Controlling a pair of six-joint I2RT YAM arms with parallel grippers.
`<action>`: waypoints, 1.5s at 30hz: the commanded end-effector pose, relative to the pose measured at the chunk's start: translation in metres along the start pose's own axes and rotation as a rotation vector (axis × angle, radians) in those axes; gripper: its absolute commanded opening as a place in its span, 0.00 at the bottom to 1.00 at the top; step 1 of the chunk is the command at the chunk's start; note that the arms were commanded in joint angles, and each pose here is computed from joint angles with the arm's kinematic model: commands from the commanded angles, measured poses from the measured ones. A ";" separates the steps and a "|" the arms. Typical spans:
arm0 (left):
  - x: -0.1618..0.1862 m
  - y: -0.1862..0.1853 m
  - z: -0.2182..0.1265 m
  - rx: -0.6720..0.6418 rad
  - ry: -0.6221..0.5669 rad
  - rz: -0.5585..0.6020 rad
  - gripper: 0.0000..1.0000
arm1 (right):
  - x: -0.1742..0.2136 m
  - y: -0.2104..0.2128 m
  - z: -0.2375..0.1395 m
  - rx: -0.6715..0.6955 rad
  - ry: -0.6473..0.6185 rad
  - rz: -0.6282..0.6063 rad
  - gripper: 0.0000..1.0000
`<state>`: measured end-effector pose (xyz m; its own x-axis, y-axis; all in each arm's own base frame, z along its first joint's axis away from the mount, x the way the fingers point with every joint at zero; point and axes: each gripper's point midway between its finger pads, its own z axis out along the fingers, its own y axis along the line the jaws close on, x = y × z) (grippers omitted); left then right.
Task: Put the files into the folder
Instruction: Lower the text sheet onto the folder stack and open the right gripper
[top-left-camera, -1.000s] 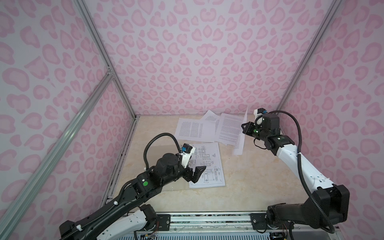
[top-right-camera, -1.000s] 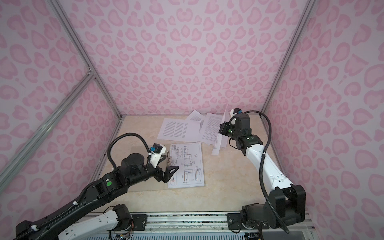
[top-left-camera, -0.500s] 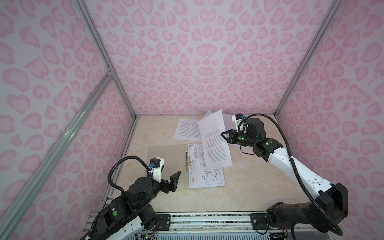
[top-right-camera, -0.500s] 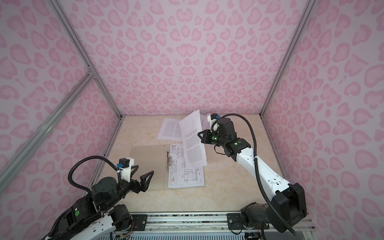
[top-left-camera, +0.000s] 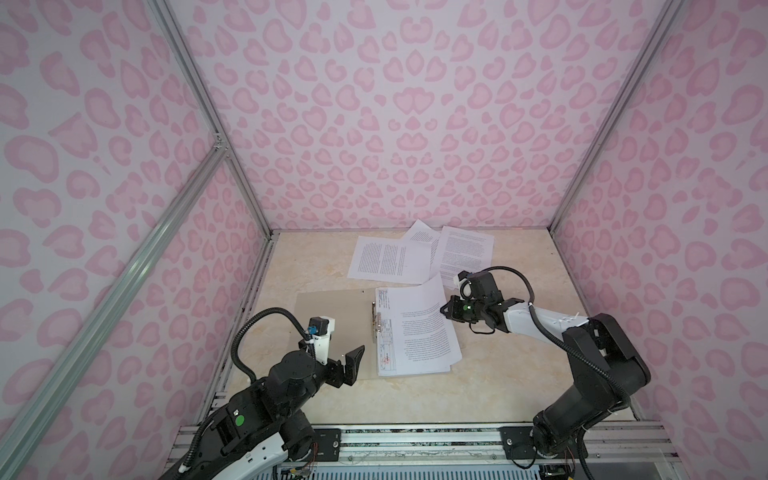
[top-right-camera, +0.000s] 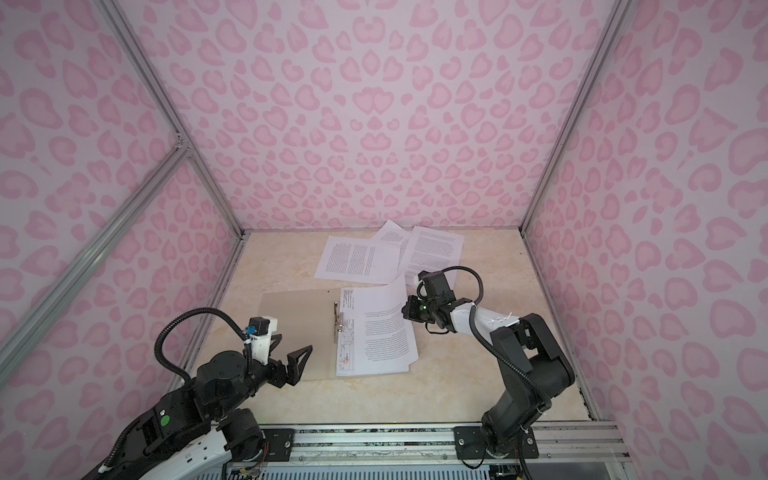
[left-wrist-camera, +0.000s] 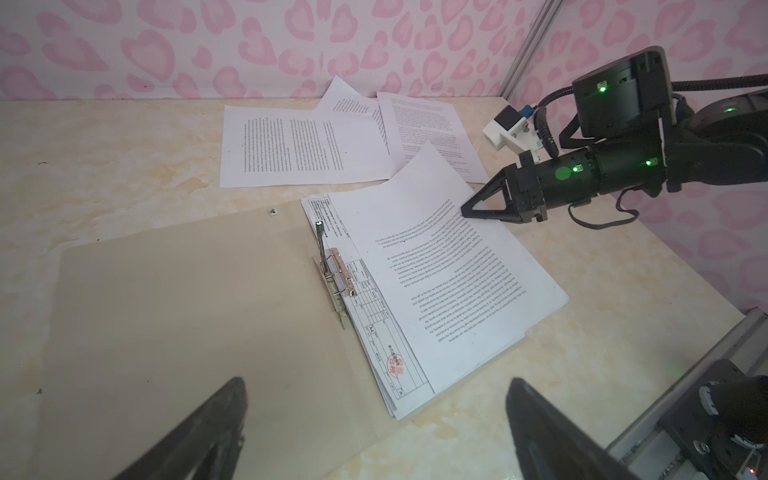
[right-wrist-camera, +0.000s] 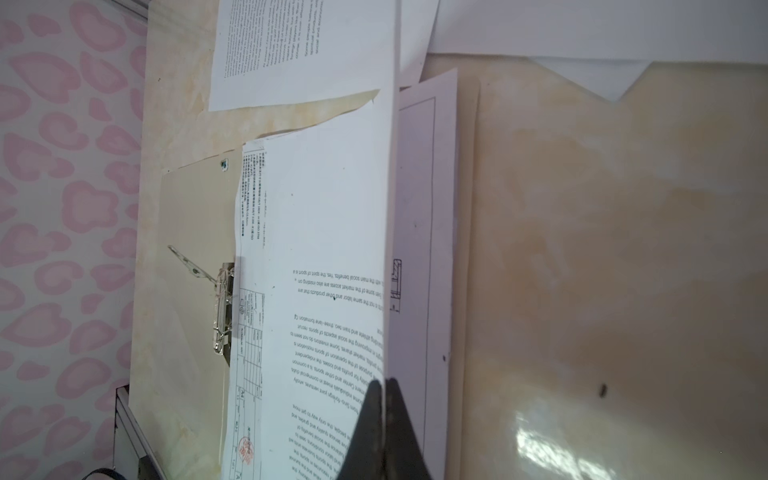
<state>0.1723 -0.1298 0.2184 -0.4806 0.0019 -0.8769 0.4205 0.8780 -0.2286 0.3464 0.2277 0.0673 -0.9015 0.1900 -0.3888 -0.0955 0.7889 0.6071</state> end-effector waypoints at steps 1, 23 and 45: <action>0.001 -0.017 0.002 0.079 0.039 0.016 0.98 | -0.013 0.009 0.006 -0.016 -0.077 -0.011 0.00; 0.016 -0.029 0.015 0.122 0.140 0.076 0.98 | 0.006 0.023 0.022 -0.061 -0.047 0.008 0.00; 0.016 -0.027 0.017 0.110 0.140 0.080 0.98 | 0.019 0.019 0.026 -0.061 -0.002 -0.013 0.00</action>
<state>0.1633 -0.1616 0.2012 -0.5550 0.1462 -0.8189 0.5397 0.8124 -0.2208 0.3403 0.2595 0.0571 -0.8946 0.1899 -0.4045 -0.1301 0.7553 0.6423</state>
